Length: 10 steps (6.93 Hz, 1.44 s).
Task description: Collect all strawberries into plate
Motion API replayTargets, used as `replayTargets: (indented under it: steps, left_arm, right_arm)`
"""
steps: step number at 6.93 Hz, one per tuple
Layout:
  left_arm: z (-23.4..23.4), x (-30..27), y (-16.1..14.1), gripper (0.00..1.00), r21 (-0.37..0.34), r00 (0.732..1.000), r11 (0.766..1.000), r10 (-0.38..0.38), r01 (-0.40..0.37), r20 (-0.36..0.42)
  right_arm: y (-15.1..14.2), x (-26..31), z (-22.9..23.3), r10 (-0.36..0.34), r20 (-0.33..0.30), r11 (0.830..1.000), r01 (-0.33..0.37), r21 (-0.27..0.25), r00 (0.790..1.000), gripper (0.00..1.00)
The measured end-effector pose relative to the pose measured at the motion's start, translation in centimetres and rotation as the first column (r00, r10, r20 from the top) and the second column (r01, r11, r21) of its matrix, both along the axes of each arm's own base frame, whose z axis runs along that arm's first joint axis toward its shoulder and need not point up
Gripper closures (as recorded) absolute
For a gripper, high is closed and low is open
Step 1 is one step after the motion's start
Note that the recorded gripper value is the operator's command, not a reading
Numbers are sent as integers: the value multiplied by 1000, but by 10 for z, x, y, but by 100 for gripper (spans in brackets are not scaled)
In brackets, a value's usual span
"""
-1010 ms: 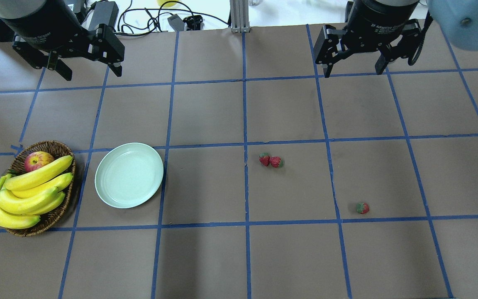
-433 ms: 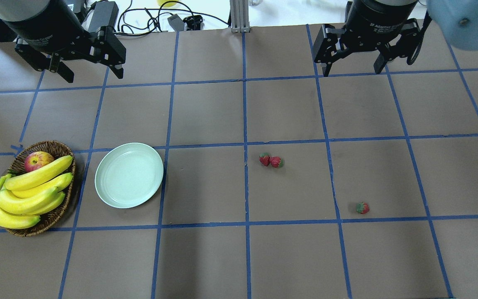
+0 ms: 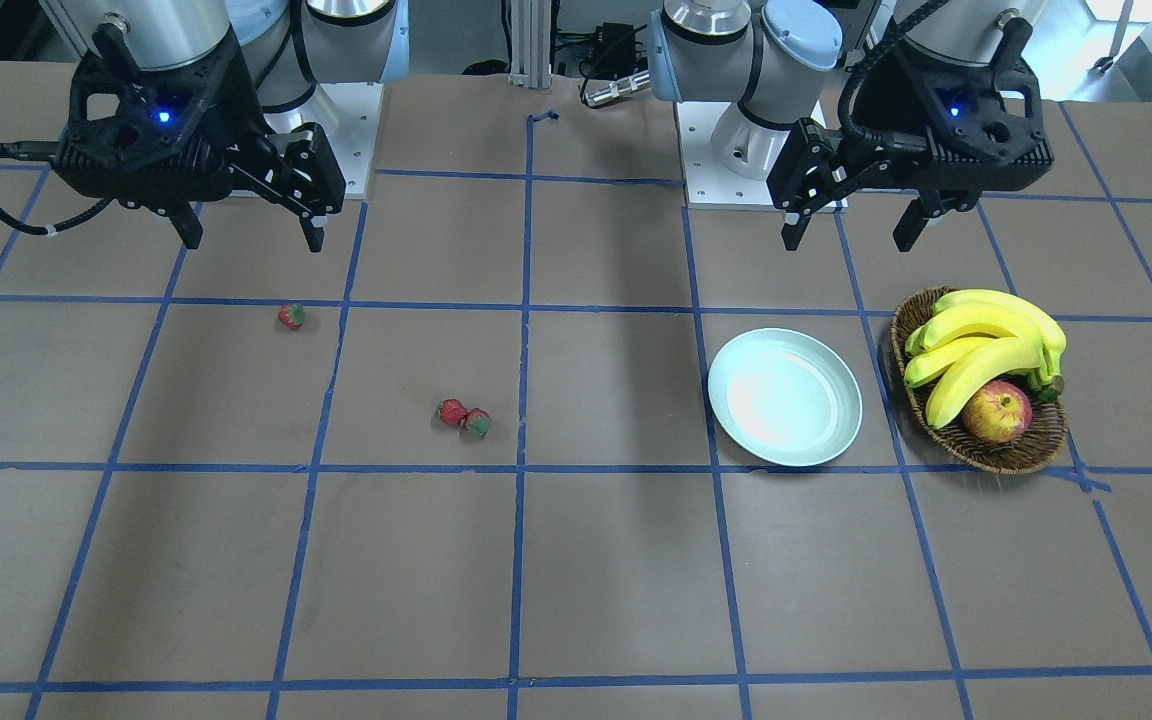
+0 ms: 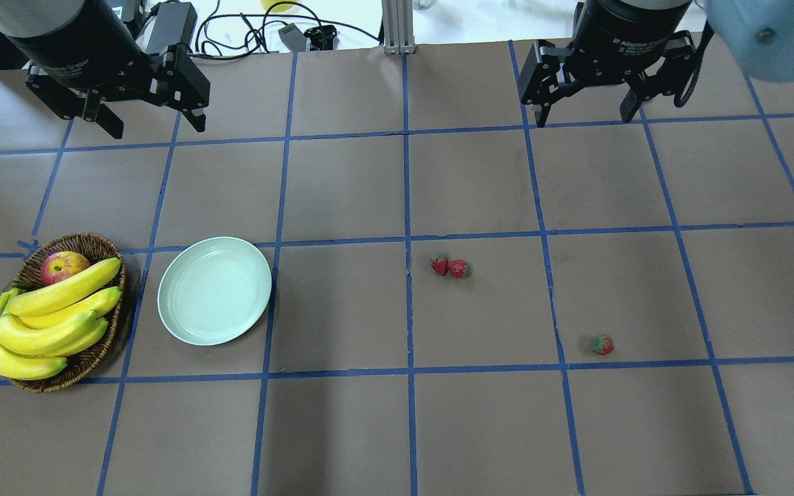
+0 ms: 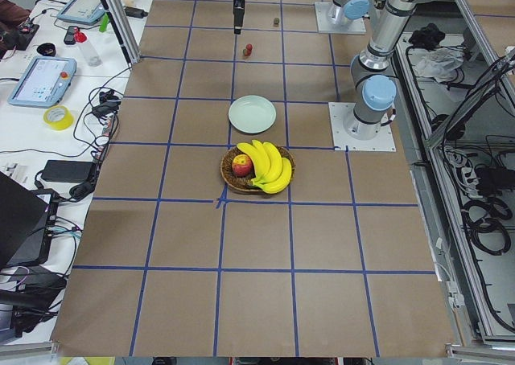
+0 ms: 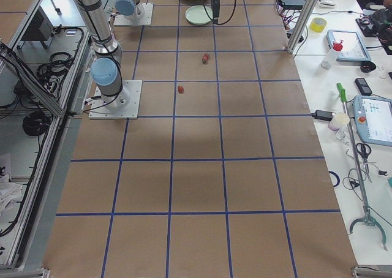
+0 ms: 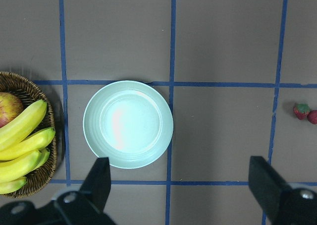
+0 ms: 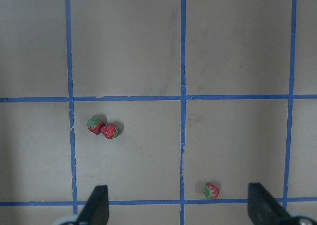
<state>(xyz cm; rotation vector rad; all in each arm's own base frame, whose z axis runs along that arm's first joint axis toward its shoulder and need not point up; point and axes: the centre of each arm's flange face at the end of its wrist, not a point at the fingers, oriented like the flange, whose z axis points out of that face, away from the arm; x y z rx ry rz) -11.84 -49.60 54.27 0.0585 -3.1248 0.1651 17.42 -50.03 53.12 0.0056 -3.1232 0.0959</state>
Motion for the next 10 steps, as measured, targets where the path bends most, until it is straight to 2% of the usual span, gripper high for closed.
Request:
replayTargets:
  steps: [7, 9, 10]
  left_arm:
    - [-1, -2, -2, 0, -4, 1000, 1000, -7, 7, -1]
    - [0, -2, -1, 0, -8, 1000, 1000, -7, 7, -1]
    - [1, -2, -1, 0, -10, 1000, 1000, -7, 7, -1]
  right_arm:
    - [-2, 0, -3, 0, 0, 1000, 0, 14, 1000, 0]
    - [-28, 6, -30, 4, 23, 999, -5, 54, 1000, 0]
    - [-48, 19, -60, 20, 36, 996, -24, 87, 999, 0]
